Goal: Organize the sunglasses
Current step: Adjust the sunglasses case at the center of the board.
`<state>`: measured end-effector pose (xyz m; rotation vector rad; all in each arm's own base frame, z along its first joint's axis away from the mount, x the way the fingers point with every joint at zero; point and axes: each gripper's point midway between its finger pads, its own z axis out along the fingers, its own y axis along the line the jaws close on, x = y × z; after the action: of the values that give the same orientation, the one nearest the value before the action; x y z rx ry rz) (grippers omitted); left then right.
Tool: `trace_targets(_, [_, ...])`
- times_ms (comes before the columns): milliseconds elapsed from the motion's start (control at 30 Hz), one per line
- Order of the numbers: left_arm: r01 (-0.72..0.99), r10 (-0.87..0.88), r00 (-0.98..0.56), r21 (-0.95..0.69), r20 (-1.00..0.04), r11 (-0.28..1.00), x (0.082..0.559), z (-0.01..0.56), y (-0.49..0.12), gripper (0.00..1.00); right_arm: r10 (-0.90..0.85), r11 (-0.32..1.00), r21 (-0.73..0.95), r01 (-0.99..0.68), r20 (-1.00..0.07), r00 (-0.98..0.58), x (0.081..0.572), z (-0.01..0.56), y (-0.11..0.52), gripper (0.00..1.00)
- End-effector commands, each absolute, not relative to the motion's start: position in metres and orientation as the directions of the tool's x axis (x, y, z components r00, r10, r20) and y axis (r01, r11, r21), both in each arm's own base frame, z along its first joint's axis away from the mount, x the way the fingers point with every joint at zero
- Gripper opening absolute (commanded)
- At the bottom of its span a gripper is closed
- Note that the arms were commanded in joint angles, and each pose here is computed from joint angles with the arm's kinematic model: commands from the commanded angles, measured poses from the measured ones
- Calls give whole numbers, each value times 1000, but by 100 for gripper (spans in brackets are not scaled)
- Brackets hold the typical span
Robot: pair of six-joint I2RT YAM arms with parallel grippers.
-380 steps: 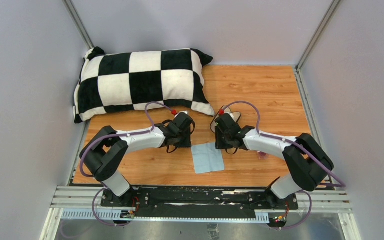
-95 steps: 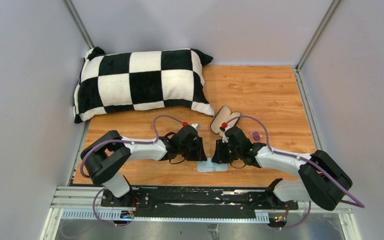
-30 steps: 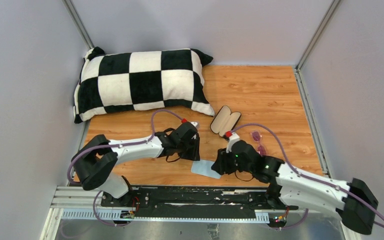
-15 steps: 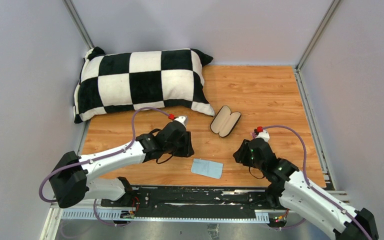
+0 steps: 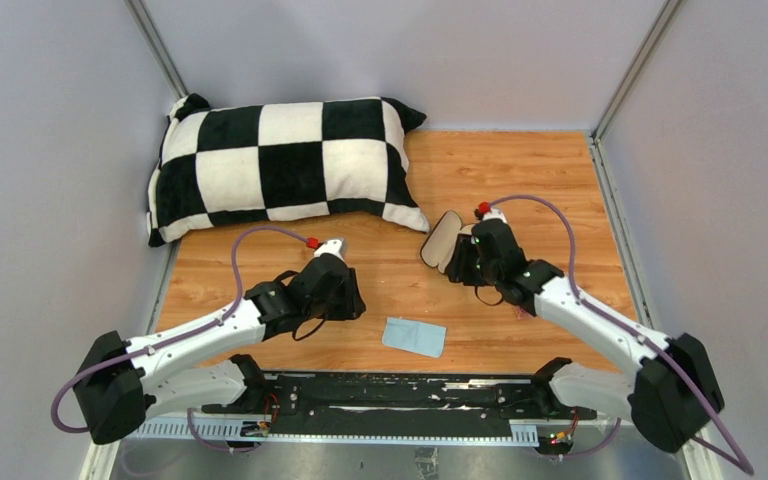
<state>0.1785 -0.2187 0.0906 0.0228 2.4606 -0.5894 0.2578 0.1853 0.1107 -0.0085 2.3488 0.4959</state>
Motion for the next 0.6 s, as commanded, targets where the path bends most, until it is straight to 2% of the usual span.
trace_targets(0, [103,-148,-796,-372,-587,923,184,89,-199,43,63,904,363,-225,-633,-772,287,107,208,46])
trace_targets(100, [101,-132,-791,-340,-598,935,186,93,-190,43,46,892,395,-220,-564,-824,297,89,217,50])
trace_targets(267, [103,-129,-786,-334,-605,937,185,96,-184,43,24,888,410,-206,-489,-872,297,61,226,51])
trace_targets(567, [105,-139,-798,-362,-586,926,183,89,-190,43,7,858,467,-215,-430,-903,276,43,241,51])
